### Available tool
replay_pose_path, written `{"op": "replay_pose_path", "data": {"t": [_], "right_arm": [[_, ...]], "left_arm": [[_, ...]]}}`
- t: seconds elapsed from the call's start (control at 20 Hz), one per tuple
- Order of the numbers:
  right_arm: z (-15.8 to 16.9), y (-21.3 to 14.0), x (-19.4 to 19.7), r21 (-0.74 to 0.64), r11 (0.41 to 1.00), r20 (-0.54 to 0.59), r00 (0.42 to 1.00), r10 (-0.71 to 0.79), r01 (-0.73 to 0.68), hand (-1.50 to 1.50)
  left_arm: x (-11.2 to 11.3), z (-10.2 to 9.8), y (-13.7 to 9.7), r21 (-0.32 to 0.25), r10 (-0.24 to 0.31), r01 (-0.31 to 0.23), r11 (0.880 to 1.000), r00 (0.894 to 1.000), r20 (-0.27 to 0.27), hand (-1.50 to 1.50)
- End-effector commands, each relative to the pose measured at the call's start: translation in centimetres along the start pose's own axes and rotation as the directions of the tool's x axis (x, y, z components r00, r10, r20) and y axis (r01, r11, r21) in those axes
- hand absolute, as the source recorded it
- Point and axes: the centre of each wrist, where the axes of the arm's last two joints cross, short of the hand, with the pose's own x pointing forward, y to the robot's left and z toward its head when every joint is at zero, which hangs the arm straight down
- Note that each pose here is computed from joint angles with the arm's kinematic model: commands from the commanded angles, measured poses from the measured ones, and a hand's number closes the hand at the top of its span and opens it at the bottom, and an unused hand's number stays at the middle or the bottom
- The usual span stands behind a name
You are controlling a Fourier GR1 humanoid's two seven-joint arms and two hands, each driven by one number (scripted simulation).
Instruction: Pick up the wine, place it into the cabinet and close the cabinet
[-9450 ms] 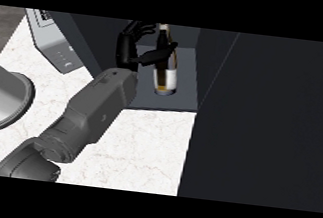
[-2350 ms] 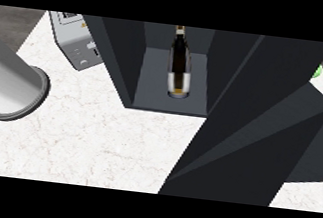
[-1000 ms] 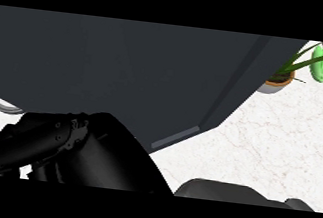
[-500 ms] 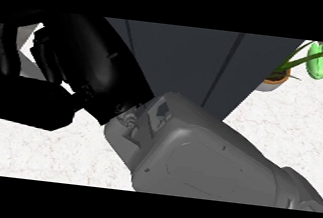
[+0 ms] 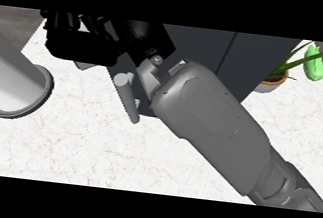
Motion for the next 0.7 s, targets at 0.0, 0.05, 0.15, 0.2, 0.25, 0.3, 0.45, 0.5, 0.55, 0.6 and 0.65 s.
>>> {"op": "replay_pose_path", "data": {"t": [0.0,0.05,0.15,0.2,0.25,0.3,0.45,0.5,0.55,0.6,0.65], "right_arm": [[-1.4,-3.8,-1.6,-0.096,0.995,-0.038,0.999,0.003,-0.007,1.50],[-1.9,-3.8,-0.9,-0.074,0.997,-0.041,0.999,0.005,-0.008,1.50],[-2.1,-5.2,-2.0,-0.100,0.994,-0.055,0.998,0.037,-0.042,1.50],[-0.8,-5.4,-4.6,-0.110,0.992,-0.066,0.996,0.057,-0.064,1.50],[-1.2,-5.8,-4.3,-0.099,0.990,-0.061,0.994,0.091,-0.097,1.50],[-1.4,-6.4,-4.1,-0.120,0.987,-0.053,0.993,0.106,-0.111,1.50],[-1.3,-5.7,-4.9,-0.115,0.984,-0.061,0.990,0.131,-0.137,1.50],[-0.9,-7.4,-5.4,-0.134,0.980,-0.048,0.989,0.141,-0.146,1.50],[-1.2,-6.8,-5.8,-0.124,0.983,-0.051,0.991,0.127,-0.133,1.50],[-1.4,-6.9,-4.7,-0.115,0.983,-0.057,0.988,0.141,-0.146,1.50],[-1.4,-7.3,-4.6,-0.118,0.983,-0.048,0.989,0.136,-0.141,1.50]], "left_arm": [[1.7,-0.8,-0.2,-0.017,0.004,-0.004,1.000,1.000,-0.005,-1.50],[-0.4,-1.0,-0.2,-0.005,0.004,-0.004,1.000,1.000,-0.001,-1.50],[-0.4,0.0,0.3,-0.013,-0.008,0.008,1.000,1.000,-0.007,-1.50],[0.3,-0.7,-0.5,0.002,-0.004,0.004,1.000,1.000,0.025,-1.50],[-0.2,-1.0,0.1,-0.008,0.001,-0.001,1.000,1.000,-0.004,-1.50],[0.4,-1.2,-0.6,-0.032,-0.009,0.008,0.999,1.000,-0.004,-1.50],[-0.4,-0.5,-0.8,-0.022,0.004,-0.004,1.000,1.000,0.000,-1.50],[0.6,-1.0,-0.6,-0.026,0.004,-0.004,1.000,1.000,0.010,-1.50],[-0.1,-0.9,-0.9,-0.028,0.010,-0.010,1.000,1.000,0.009,-1.50],[-0.4,-0.6,-0.9,-0.020,0.003,-0.003,1.000,1.000,0.002,-1.50],[-0.6,-1.1,0.1,-0.009,-0.004,0.004,1.000,1.000,0.007,-1.50]]}}
